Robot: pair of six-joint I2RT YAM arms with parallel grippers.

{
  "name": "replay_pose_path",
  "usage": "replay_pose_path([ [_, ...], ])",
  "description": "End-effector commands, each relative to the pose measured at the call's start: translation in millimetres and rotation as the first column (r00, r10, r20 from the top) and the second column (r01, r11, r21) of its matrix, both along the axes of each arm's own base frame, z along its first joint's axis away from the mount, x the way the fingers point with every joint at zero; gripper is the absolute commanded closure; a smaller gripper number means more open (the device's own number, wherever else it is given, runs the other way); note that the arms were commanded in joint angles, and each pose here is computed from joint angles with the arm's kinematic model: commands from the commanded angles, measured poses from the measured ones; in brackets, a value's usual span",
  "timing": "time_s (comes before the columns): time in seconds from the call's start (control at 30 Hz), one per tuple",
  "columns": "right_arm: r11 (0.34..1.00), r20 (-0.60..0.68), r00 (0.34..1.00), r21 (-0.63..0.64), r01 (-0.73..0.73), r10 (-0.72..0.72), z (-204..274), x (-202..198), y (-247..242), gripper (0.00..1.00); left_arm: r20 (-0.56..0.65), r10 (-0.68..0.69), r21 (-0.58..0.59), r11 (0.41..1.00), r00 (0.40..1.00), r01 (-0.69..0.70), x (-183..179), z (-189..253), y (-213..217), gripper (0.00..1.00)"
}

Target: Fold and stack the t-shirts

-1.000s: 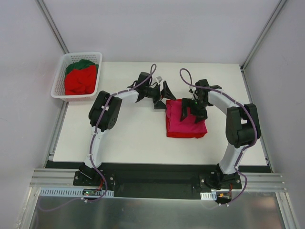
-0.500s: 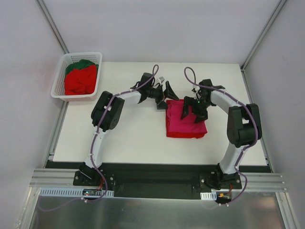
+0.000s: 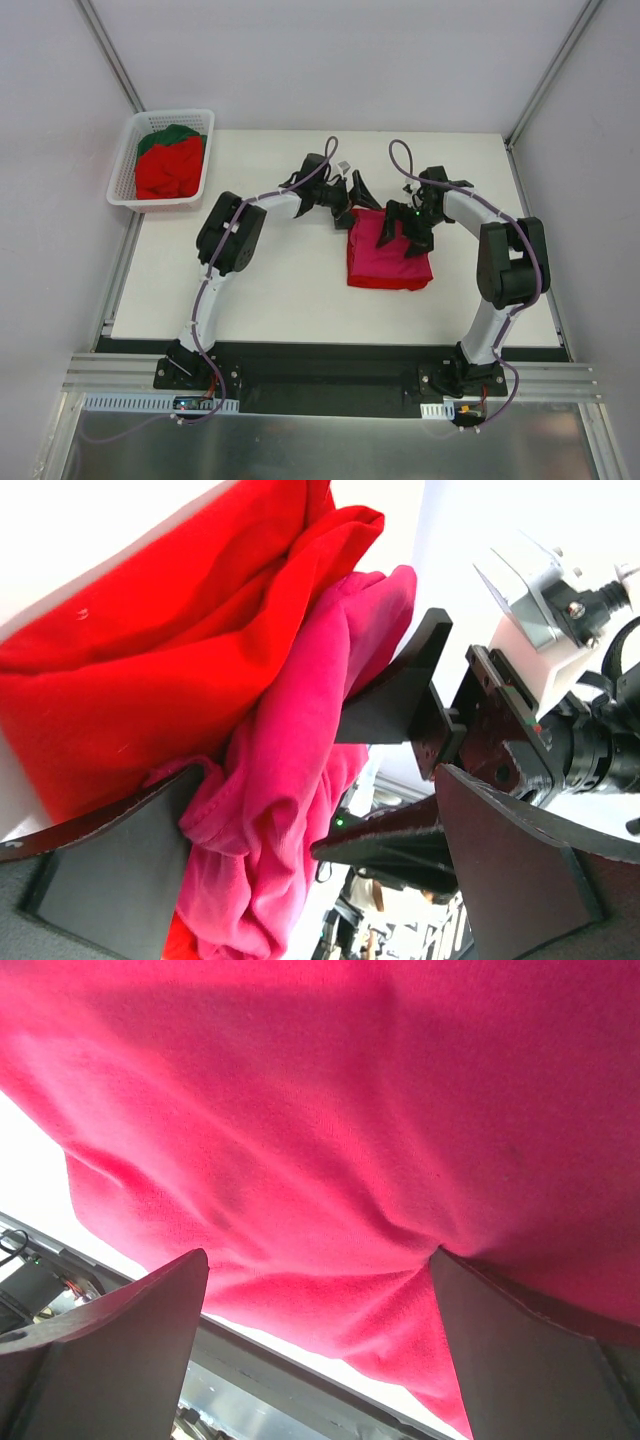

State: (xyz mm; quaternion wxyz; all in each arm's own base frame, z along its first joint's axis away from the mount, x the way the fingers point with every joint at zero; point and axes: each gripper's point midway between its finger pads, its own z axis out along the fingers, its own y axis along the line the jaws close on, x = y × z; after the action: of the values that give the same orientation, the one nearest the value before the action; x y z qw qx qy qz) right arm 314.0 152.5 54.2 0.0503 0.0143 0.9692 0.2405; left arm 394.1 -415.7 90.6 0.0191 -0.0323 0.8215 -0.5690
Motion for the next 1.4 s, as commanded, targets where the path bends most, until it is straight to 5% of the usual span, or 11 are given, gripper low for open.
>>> replay_pose_path([
  [0.0, 0.998, 0.044, 0.999, 0.068, -0.006, 0.003, 16.1, 3.3, 11.4, 0.04, 0.02, -0.028, -0.022, 0.999, 0.999, 0.028, -4.9, 7.6, -21.9, 0.01],
  [0.47, 0.998, 0.043, 0.999, 0.061, -0.014, 0.011, 16.3, 2.6, 10.2, 0.04, -0.025, -0.05, 0.002, 0.999, 0.998, 0.05, -17.1, -14.2, -33.2, 0.01],
  [1.0, 0.997, 0.035, 0.999, 0.07, -0.016, 0.014, 14.9, 3.3, 12.0, 0.04, 0.005, -0.076, -0.05, 0.996, 0.997, 0.077, -16.7, 15.5, -64.6, 0.01],
  [1.37, 0.998, 0.02, 1.0, 0.066, -0.015, 0.014, 10.5, 1.2, 11.3, 0.04, 0.005, -0.034, 0.021, 0.999, 0.999, 0.034, -10.0, 9.6, -19.7, 0.01],
])
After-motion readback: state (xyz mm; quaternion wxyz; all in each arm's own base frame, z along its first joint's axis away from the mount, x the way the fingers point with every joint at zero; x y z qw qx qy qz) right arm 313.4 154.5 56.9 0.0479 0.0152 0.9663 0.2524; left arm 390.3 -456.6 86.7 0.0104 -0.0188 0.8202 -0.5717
